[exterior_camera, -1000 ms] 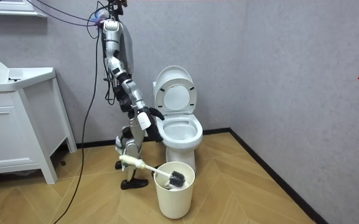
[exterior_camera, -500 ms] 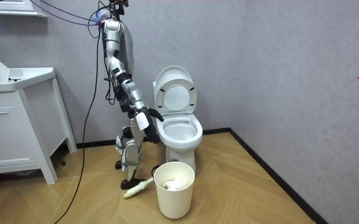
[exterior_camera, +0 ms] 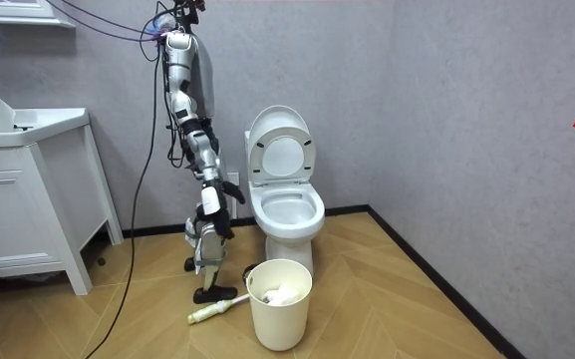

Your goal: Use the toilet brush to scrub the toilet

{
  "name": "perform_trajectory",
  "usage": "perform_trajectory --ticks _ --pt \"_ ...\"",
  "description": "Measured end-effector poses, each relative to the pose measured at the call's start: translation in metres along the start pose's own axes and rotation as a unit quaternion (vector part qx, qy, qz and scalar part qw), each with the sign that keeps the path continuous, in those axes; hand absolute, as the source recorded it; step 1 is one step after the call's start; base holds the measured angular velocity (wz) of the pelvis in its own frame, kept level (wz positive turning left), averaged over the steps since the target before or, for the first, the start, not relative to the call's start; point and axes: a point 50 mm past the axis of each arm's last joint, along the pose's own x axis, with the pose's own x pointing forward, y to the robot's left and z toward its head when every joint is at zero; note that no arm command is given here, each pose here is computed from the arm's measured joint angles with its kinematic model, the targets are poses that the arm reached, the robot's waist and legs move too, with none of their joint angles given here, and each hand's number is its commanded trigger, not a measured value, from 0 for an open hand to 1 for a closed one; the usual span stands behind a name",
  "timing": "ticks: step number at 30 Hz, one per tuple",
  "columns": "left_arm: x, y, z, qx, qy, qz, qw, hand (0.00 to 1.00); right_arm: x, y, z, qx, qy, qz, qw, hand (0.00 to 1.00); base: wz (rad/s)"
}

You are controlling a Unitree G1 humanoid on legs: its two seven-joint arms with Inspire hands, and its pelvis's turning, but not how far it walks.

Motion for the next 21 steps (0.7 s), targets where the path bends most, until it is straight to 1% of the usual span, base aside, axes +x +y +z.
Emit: perform_trajectory --ticks 4,7,9,12,16,19,21 --pt "0.0 0.001 -0.004 -0.002 0.011 0.0 1.0 0.0 0.0 -0.018 -0.021 -0.019 0.04 -0.013 0.999 0.0 0.05" --pt "0.0 0.002 -0.011 -0.004 0.027 0.0 1.0 0.0 -0.001 -0.032 -0.035 -0.044 0.066 -0.024 0.997 0.0 0.01" --pt "0.0 0.001 -0.011 -0.004 0.03 -0.001 1.0 0.0 -0.003 -0.037 -0.045 -0.074 0.091 -0.022 0.993 0.0 0.06" --pt "0.001 0.001 -0.009 -0.004 0.031 -0.002 1.0 0.0 -0.004 -0.038 -0.053 -0.115 0.118 -0.012 0.986 0.0 0.0" --pt "0.001 -0.001 -0.005 -0.002 0.035 -0.009 0.999 0.0 -0.005 -0.035 -0.055 -0.173 0.131 0.003 0.976 0.0 0.0" --pt "0.001 -0.003 -0.004 0.009 0.037 -0.016 0.999 0.0 -0.005 -0.036 -0.057 -0.195 0.139 0.004 0.971 0.0 0.03" --pt "0.001 -0.006 -0.003 0.021 0.038 -0.022 0.999 0.0 -0.006 -0.035 -0.058 -0.237 0.145 0.008 0.961 0.0 0.0"
